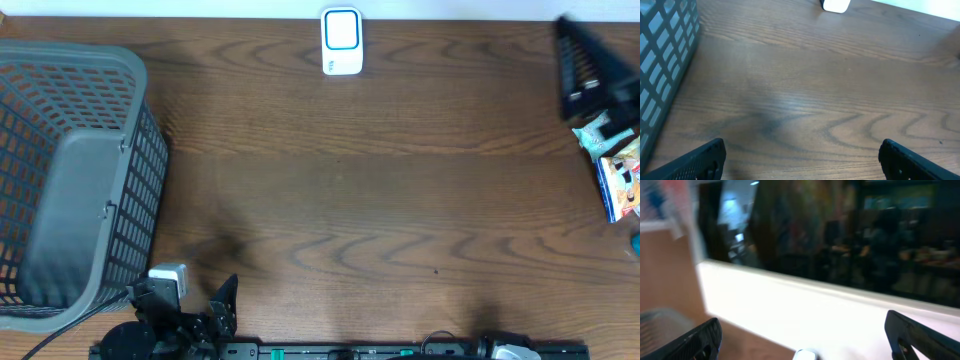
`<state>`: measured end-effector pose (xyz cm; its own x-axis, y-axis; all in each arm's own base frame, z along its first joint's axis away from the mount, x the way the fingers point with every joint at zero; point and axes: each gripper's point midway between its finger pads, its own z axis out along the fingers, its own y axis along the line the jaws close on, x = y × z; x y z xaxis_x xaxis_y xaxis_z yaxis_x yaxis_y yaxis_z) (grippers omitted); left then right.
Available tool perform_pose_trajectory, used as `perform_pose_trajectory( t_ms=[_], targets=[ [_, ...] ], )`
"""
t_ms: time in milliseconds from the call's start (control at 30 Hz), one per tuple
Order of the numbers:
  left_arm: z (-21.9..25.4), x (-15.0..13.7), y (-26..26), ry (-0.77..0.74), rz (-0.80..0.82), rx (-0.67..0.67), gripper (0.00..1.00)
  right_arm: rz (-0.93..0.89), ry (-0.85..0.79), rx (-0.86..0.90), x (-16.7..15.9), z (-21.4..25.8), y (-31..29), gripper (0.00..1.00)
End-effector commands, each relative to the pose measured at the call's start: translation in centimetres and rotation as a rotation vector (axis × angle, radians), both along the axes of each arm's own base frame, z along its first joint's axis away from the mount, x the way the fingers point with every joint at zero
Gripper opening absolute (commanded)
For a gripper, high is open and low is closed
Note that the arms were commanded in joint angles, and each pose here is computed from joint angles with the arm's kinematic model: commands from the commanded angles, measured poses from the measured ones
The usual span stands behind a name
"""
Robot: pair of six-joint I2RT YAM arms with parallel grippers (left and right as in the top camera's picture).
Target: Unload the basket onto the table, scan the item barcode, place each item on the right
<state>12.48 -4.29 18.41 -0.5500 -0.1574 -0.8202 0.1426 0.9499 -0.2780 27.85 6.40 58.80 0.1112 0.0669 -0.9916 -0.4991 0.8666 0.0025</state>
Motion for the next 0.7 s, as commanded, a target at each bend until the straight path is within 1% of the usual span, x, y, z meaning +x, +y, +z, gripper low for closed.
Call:
perform_pose_trajectory(
  t_ms=[0,133,233,333,500,667],
  targets=[
    [0.2,0.0,0.0,-0.006,0.002,0.000,0.98,0.079,-0.062,-0.086,-2.0,-0.3,2.7,0.99],
    [0.2,0.0,0.0,-0.006,0.002,0.000,0.98,0.090,-0.089,-0.129,-4.4,-1.8,4.2,0.99],
    [0.2,0.0,0.0,-0.006,0.002,0.000,0.98,-0.011,-0.121,-0.122,-6.0,-2.8,3.1,0.99],
    [0.2,0.0,0.0,-0.006,0.002,0.000,0.98,-0.062,-0.206,-0.100,-8.4,-3.0,2.1,0.99],
    [0.2,0.0,0.0,-0.006,0.002,0.000,0.98,-0.036,-0.367,-0.080,-13.2,-3.1,2.1,0.99],
    [0.2,0.0,0.0,-0.006,0.002,0.000,0.98,-0.029,-0.476,-0.072,-16.9,-2.8,1.9,0.99]
  ],
)
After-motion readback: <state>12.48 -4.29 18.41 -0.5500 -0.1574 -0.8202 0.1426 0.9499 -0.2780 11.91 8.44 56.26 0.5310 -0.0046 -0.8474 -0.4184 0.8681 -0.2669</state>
